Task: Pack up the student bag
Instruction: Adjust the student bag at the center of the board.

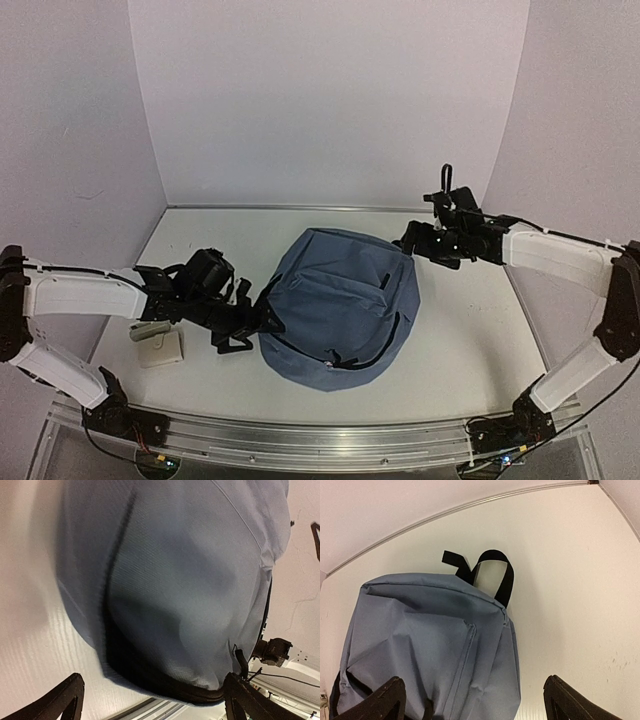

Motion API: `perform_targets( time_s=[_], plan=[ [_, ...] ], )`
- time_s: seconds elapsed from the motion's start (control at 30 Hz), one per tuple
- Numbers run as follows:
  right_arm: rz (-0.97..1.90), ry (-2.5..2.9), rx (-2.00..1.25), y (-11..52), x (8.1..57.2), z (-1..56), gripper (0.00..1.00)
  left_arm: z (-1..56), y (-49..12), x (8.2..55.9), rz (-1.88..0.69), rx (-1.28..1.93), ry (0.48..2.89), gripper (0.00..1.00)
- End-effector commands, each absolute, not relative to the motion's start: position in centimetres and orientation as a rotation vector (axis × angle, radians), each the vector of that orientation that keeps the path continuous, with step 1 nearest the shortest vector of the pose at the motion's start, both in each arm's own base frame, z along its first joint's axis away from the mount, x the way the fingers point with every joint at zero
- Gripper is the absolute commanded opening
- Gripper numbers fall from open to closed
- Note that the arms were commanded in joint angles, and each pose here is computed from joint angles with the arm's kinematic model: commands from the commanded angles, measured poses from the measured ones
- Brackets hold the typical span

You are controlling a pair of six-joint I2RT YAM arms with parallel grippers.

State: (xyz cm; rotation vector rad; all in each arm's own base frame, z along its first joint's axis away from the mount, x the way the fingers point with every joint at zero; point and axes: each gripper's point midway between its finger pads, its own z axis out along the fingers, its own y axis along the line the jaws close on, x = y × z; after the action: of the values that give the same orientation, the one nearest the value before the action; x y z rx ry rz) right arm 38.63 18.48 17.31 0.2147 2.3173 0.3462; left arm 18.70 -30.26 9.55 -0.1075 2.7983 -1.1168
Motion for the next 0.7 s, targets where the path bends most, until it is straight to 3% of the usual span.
perform_targets(
  time_s=[0.0,0.23,0.33,0.43,0.6,0.67],
  plan=[
    [0.526,2.267,-0.004,22.0,43.9,18.6,0.85,10.0,-32.8,19.4,-1.231,-0.176,2.728,0.93],
    [0.473,2.322,-0.074,22.3,48.8,14.5,0.67,9.2,-32.8,19.7,-1.198,-0.198,2.728,0.51],
    [0.498,2.367,-0.070,22.3,49.2,12.4,0.59,8.0,-32.3,19.7,-1.160,-0.224,2.748,0.38],
    [0.612,2.425,-0.126,23.7,47.5,10.6,0.57,7.1,-32.0,19.6,-1.146,-0.245,2.758,0.25],
    [0.715,2.450,-0.171,24.4,45.2,9.5,0.55,6.2,-31.7,19.8,-1.098,-0.253,2.777,0.10],
    [0.746,2.448,-0.176,24.5,44.5,9.6,0.50,5.7,-31.4,19.8,-1.077,-0.253,2.792,0.05]
  ],
)
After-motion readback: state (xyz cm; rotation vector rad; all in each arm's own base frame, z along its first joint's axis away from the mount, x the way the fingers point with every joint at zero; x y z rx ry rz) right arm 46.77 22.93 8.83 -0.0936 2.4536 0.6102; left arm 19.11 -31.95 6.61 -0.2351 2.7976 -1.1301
